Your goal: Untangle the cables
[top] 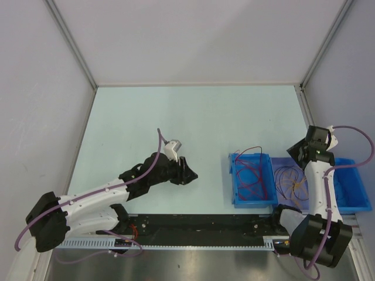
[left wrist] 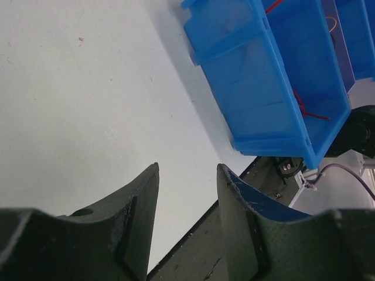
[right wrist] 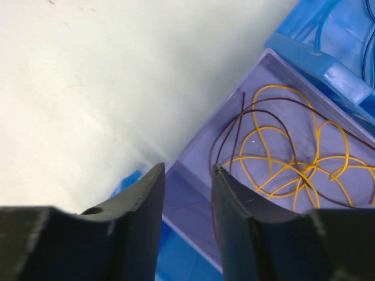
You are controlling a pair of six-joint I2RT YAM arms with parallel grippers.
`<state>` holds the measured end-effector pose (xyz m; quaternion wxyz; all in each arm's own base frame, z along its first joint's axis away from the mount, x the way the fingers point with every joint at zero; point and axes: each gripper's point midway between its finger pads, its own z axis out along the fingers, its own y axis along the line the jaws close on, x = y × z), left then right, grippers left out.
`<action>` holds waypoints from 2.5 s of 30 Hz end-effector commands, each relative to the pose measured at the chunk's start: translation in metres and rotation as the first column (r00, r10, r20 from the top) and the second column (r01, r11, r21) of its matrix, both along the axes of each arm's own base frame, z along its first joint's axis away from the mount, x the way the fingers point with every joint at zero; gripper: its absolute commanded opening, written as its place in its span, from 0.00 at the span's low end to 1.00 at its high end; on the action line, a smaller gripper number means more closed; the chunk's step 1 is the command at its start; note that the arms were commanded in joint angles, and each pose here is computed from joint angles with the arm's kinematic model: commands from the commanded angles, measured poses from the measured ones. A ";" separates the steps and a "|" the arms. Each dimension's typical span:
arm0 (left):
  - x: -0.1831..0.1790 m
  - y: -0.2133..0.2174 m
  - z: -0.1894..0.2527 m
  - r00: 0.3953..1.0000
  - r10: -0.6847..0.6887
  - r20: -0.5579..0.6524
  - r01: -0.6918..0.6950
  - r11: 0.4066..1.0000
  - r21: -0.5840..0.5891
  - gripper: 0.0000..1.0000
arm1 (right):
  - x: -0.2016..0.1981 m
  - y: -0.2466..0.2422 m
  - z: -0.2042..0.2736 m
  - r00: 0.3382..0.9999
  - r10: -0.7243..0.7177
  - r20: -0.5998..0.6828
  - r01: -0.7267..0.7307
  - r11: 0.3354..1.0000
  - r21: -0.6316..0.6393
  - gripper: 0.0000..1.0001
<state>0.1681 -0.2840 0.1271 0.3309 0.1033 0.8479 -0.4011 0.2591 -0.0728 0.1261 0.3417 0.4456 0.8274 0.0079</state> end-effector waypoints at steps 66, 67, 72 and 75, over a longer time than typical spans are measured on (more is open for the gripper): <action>0.089 0.216 0.061 0.485 0.491 0.724 -0.816 0.552 0.172 0.99 | 0.011 0.160 0.115 0.779 0.590 0.211 -0.390 0.720 -0.574 1.00; 0.088 0.224 0.049 0.478 0.468 0.743 -0.822 0.537 0.191 0.99 | 0.011 0.161 0.114 0.774 0.598 0.207 -0.395 0.713 -0.579 1.00; 0.088 0.256 0.058 0.318 0.500 0.806 -0.888 0.454 0.069 0.99 | 0.008 0.165 0.109 0.753 0.629 0.194 -0.419 0.685 -0.596 1.00; 0.092 0.269 0.062 0.272 0.490 0.829 -0.914 0.400 0.063 0.99 | 0.006 0.168 0.105 0.742 0.639 0.202 -0.436 0.690 -0.578 1.00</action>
